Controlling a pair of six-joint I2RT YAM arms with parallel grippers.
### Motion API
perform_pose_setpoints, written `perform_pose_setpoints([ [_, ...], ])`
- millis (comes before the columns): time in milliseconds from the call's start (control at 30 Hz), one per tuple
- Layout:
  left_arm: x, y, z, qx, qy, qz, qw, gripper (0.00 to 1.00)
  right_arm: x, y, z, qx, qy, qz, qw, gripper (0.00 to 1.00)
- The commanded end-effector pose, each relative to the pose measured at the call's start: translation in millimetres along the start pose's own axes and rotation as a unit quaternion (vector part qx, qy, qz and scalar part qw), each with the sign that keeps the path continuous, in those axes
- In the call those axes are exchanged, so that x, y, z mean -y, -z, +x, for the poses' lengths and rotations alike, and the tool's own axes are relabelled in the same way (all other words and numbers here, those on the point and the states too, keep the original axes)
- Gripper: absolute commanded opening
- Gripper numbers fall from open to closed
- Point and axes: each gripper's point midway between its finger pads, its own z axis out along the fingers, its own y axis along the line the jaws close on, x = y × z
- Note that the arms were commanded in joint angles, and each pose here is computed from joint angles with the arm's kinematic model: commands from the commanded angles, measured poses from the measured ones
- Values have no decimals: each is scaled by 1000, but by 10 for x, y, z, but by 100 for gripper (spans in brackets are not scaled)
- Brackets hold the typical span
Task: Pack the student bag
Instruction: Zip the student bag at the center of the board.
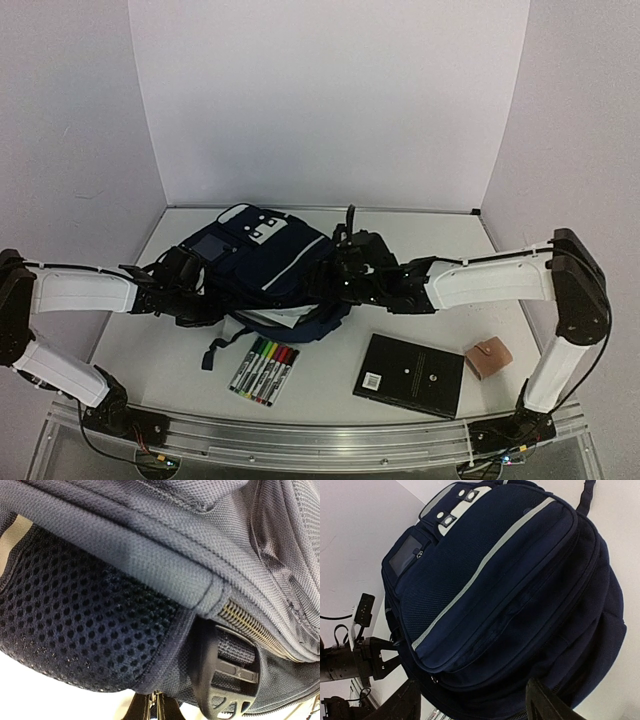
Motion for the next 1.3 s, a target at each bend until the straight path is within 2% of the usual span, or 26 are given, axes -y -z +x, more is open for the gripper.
perform_pose_setpoints([
  [0,120,64,-199,35,-2,20,999,0,-70,-242,-43,10,-24,2,1000,62],
  [233,126,-3,-192,24,-11,16,1000,0,20,-594,135,-4,-39,17,999,58],
  [267,129,-16,-192,21,-14,15,1000,0,51,-637,155,-4,-42,22,999,54],
  [333,143,-34,-197,17,-19,15,1000,0,102,-716,202,-5,-50,32,998,42],
  [467,188,-50,-199,6,-29,19,999,0,212,-839,271,-3,-74,49,996,10],
  [533,218,-47,-194,-2,-33,21,999,0,260,-859,277,3,-88,58,994,0],
  [633,363,-19,-154,-14,-47,29,998,0,340,-858,257,18,-105,74,992,0],
  [900,1163,-19,90,-41,-83,93,991,0,376,-810,154,45,-118,86,988,0],
  [1067,1523,-15,124,-41,-97,110,988,0,377,-770,103,56,-126,87,987,0],
  [1267,2194,-75,127,-41,-105,186,976,0,298,-780,113,53,-135,63,988,0],
])
